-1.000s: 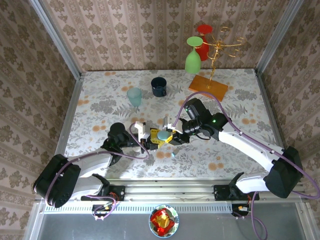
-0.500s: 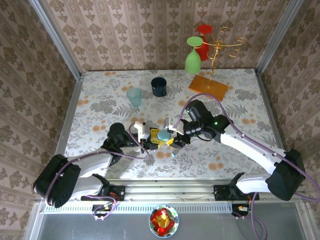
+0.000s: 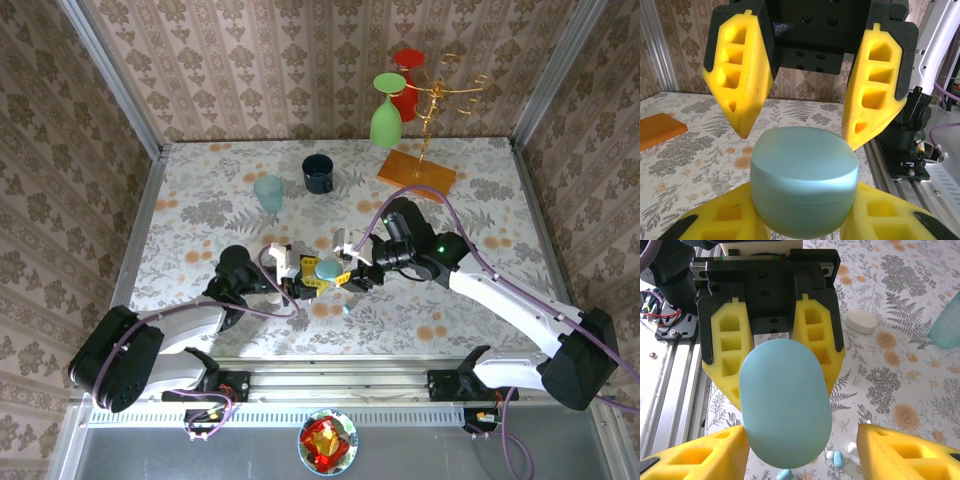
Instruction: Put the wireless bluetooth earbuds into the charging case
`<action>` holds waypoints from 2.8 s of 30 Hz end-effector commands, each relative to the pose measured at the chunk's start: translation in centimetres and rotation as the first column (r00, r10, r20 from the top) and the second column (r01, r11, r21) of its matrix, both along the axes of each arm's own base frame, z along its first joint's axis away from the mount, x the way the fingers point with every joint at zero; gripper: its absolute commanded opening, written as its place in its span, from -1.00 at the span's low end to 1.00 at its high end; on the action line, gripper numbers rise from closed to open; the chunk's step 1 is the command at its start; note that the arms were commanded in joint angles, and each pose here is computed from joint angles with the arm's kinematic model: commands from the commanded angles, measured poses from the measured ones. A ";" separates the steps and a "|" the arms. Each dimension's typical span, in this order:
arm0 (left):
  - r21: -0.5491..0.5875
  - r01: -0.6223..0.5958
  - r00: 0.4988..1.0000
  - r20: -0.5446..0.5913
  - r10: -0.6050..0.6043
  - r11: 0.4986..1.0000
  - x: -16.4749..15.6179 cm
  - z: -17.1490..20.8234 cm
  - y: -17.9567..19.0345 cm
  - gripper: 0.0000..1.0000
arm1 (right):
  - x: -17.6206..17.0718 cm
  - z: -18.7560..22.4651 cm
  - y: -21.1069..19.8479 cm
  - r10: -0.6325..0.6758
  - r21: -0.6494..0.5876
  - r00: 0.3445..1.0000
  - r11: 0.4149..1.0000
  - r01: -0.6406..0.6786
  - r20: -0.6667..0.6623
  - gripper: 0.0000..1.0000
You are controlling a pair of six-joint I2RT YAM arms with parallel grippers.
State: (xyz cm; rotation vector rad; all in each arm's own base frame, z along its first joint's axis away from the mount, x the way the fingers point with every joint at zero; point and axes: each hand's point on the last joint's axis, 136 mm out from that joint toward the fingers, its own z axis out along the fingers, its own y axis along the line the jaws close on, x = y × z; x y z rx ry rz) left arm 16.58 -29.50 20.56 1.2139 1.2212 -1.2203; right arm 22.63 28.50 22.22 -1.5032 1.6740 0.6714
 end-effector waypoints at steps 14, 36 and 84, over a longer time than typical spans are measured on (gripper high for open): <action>-0.036 0.020 0.999 0.037 -0.019 0.999 -0.3 0.8 -0.2 -0.43 | 4.8 3.0 -1.7 -0.248 0.102 0.964 0.966 0.239 0.092 0.18; -0.064 -0.043 0.999 0.029 0.045 0.997 1.4 1.2 0.1 -0.47 | 3.1 7.1 -2.7 -0.293 0.279 0.950 0.926 0.254 0.107 0.71; -0.138 -0.231 0.967 0.074 0.242 0.963 6.0 3.0 4.8 -0.45 | 5.4 -19.3 0.0 -0.696 -0.361 0.084 0.467 0.807 -0.713 -0.06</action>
